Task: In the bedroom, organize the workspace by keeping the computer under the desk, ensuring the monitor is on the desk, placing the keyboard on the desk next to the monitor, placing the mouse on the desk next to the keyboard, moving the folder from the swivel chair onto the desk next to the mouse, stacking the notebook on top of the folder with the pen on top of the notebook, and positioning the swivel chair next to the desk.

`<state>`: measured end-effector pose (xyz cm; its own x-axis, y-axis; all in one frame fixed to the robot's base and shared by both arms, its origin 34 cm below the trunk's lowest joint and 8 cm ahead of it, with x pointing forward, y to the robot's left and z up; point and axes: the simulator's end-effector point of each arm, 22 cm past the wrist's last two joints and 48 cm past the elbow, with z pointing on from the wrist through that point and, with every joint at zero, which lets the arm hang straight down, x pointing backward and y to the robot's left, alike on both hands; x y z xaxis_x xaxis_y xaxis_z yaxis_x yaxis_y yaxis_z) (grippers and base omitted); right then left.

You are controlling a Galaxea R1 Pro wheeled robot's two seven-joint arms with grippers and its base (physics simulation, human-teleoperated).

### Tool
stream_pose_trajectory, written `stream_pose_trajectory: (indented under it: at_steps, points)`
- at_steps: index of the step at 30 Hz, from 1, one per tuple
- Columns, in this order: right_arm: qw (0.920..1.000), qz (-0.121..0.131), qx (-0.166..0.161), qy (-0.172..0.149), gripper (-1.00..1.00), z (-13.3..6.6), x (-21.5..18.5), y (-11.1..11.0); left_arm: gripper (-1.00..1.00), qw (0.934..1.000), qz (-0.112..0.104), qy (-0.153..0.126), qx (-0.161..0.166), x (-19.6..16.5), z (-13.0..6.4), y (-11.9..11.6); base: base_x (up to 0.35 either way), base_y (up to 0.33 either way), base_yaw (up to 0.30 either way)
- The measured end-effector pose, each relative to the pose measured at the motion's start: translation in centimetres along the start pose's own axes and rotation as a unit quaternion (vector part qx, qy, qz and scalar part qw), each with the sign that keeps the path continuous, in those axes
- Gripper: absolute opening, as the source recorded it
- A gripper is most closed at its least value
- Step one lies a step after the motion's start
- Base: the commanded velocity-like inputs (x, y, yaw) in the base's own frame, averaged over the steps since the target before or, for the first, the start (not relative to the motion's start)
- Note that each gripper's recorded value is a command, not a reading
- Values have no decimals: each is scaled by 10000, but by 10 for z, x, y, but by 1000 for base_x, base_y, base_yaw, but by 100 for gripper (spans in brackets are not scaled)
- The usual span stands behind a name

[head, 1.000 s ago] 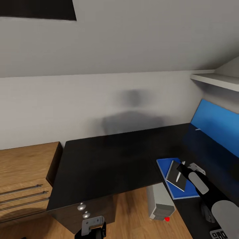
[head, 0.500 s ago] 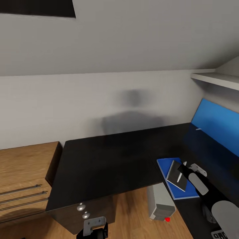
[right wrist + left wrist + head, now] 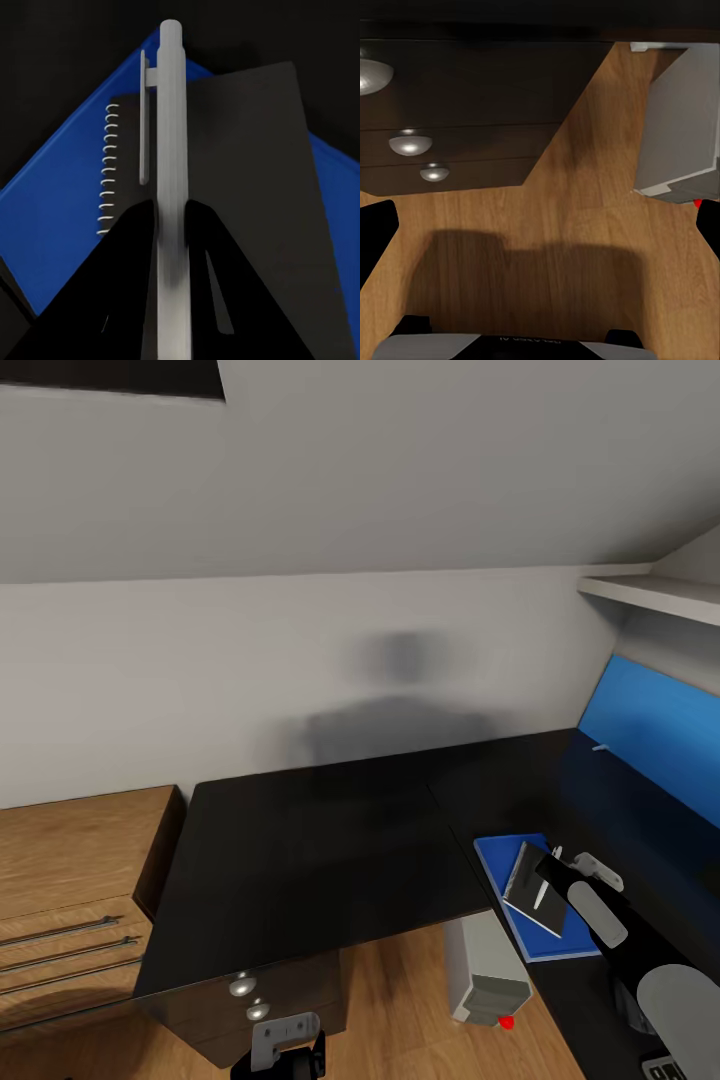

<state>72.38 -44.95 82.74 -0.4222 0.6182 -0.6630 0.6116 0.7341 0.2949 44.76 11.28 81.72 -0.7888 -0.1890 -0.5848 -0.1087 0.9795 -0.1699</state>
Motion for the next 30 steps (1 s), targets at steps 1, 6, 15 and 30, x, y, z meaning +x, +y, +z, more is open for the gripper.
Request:
stream_pose_trajectory:
  at_steps: [1,6,15,30]
  points:
    - [10000,0,0,0,-100,1,0,0,100,10000,0,0,0,0,1,0,0,0,0]
    - [10000,0,-1,-1,-100,5,3,-1,100,10000,0,-1,0,2,6,1,0,0,0]
    - [10000,0,-5,-5,-100,13,8,-1,100,10000,0,-1,0,5,14,2,0,0,0]
    - [10000,1,-8,-8,-100,27,17,-4,100,10000,0,-4,1,12,30,4,0,0,0]
